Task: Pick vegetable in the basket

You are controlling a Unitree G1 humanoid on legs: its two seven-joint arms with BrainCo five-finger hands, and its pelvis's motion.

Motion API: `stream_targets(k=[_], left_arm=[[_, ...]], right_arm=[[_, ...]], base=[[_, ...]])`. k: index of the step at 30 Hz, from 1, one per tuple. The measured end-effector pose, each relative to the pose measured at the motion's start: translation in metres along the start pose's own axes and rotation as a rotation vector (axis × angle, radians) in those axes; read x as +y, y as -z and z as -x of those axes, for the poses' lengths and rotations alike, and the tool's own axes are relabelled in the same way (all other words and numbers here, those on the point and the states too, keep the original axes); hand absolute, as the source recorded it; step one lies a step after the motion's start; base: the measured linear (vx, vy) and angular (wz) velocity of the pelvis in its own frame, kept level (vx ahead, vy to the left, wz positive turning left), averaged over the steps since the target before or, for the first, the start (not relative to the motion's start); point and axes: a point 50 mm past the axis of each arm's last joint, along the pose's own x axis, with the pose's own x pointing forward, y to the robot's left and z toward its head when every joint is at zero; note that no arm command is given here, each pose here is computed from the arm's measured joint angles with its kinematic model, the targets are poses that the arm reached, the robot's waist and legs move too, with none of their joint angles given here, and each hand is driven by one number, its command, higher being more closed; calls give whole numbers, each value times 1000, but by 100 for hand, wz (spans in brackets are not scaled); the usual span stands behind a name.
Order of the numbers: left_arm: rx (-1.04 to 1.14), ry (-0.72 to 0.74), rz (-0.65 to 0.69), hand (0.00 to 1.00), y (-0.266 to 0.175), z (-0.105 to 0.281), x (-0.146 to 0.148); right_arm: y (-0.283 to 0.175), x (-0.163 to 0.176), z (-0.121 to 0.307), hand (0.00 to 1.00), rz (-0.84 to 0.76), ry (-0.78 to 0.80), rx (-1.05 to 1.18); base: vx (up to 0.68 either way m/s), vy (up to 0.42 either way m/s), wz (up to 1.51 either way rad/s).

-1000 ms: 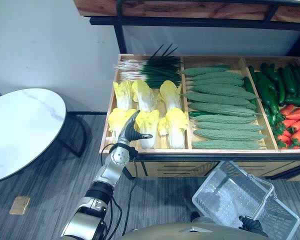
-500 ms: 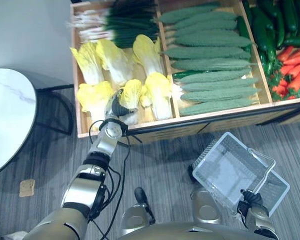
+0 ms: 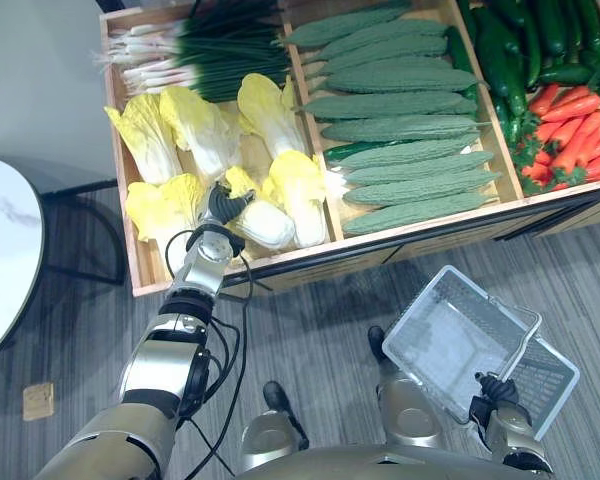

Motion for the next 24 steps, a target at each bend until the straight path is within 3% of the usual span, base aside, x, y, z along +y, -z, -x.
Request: stream_targets(k=[8, 12, 14, 17, 19, 21, 24], left_arm=[[-263, -316, 99, 100, -56, 17, 47], [-403, -442, 146, 100, -83, 41, 63], [-447, -436, 169, 100, -91, 52, 55], [-432, -325, 190, 100, -82, 72, 30], [-438, -191, 150, 100, -77, 80, 7], [-418, -33, 156, 100, -70, 89, -26], [-189, 281, 159, 100, -28, 113, -96]], right_arm=[[22, -22, 11, 100, 20, 39, 26], [-2, -4, 6, 100, 46, -14, -55], [-23, 12, 4, 100, 72, -56, -121], [-36, 25, 8, 100, 141, -97, -193], [-66, 54, 16, 100, 207, -185, -326], [-85, 74, 25, 100, 283, -248, -418], [-96, 107, 51, 100, 280, -372, -532]], base=[[-52, 64, -1], [34, 4, -93], [-14, -43, -153], [-1, 41, -153], [-99, -57, -218], [-79, -50, -211], [146, -82, -143]])
